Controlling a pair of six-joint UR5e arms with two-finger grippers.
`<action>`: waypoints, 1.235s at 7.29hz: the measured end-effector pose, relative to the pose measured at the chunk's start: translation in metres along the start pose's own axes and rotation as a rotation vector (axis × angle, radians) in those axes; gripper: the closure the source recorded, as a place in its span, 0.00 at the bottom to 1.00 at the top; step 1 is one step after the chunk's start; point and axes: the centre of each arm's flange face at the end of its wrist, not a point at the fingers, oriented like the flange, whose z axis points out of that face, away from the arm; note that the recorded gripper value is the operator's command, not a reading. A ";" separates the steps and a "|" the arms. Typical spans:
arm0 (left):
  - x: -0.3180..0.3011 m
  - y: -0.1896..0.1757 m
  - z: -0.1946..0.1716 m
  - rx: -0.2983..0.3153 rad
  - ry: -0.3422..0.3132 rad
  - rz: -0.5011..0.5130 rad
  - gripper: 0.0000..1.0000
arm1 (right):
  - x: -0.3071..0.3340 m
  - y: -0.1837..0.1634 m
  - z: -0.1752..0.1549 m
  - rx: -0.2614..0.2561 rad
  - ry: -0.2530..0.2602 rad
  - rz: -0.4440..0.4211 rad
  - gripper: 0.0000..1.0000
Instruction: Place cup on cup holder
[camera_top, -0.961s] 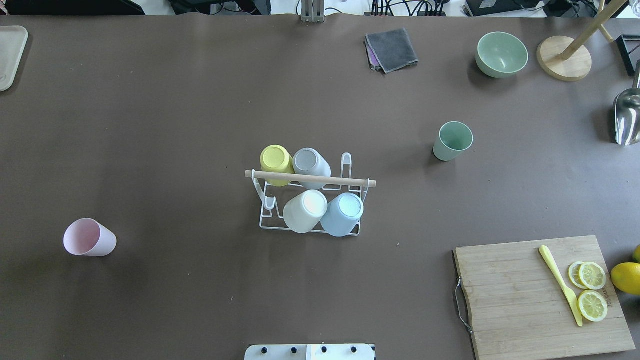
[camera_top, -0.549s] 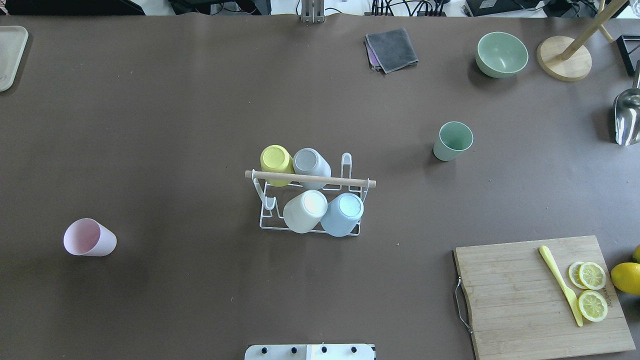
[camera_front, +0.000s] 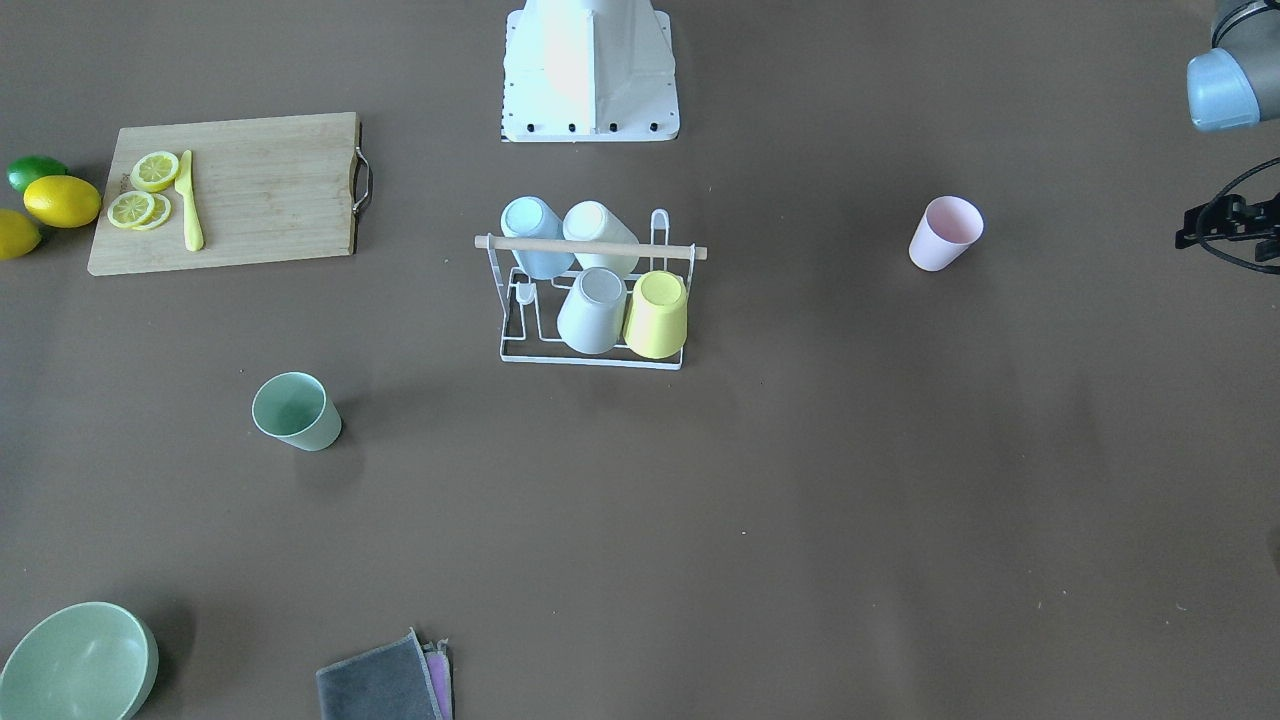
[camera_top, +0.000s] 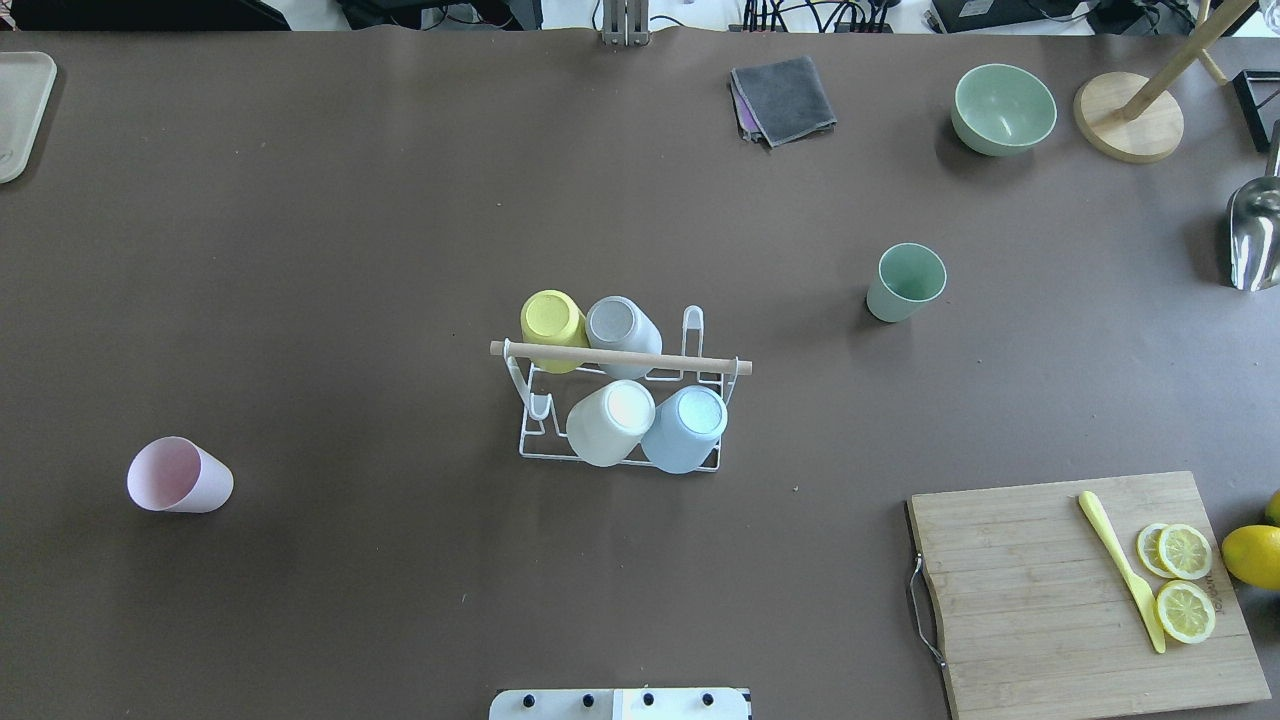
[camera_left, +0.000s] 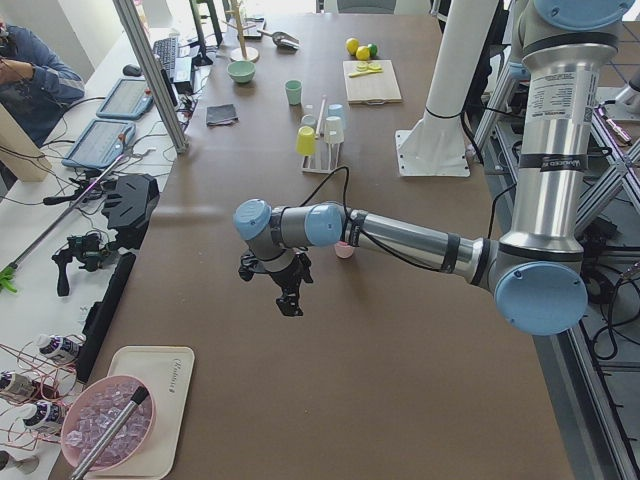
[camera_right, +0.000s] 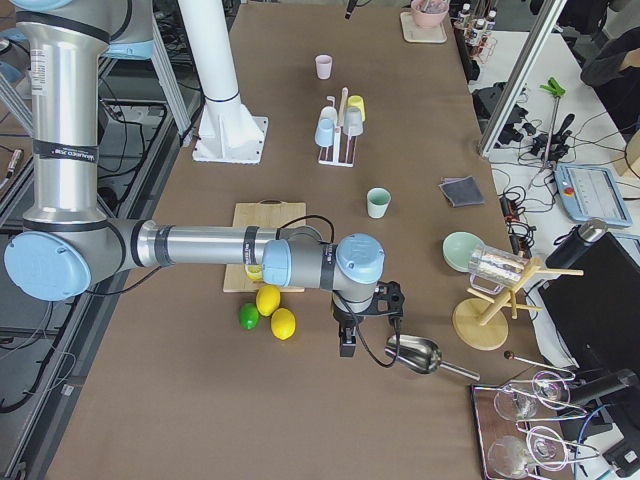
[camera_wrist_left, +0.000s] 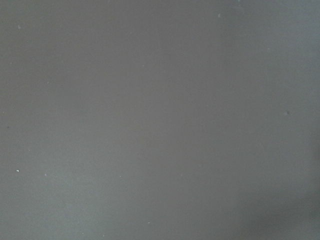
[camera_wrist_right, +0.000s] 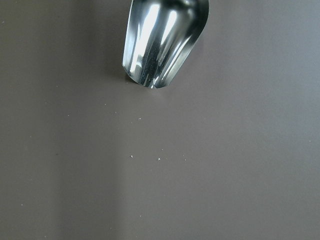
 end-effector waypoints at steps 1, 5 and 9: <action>0.014 -0.006 0.012 -0.026 -0.002 0.028 0.02 | -0.010 -0.010 -0.004 0.014 0.001 -0.027 0.00; 0.045 -0.030 0.018 -0.101 -0.076 0.062 0.02 | -0.067 -0.041 -0.008 0.028 -0.034 -0.116 0.00; 0.137 -0.095 -0.006 -0.230 -0.160 0.090 0.02 | -0.215 -0.063 -0.015 0.030 -0.110 -0.122 0.00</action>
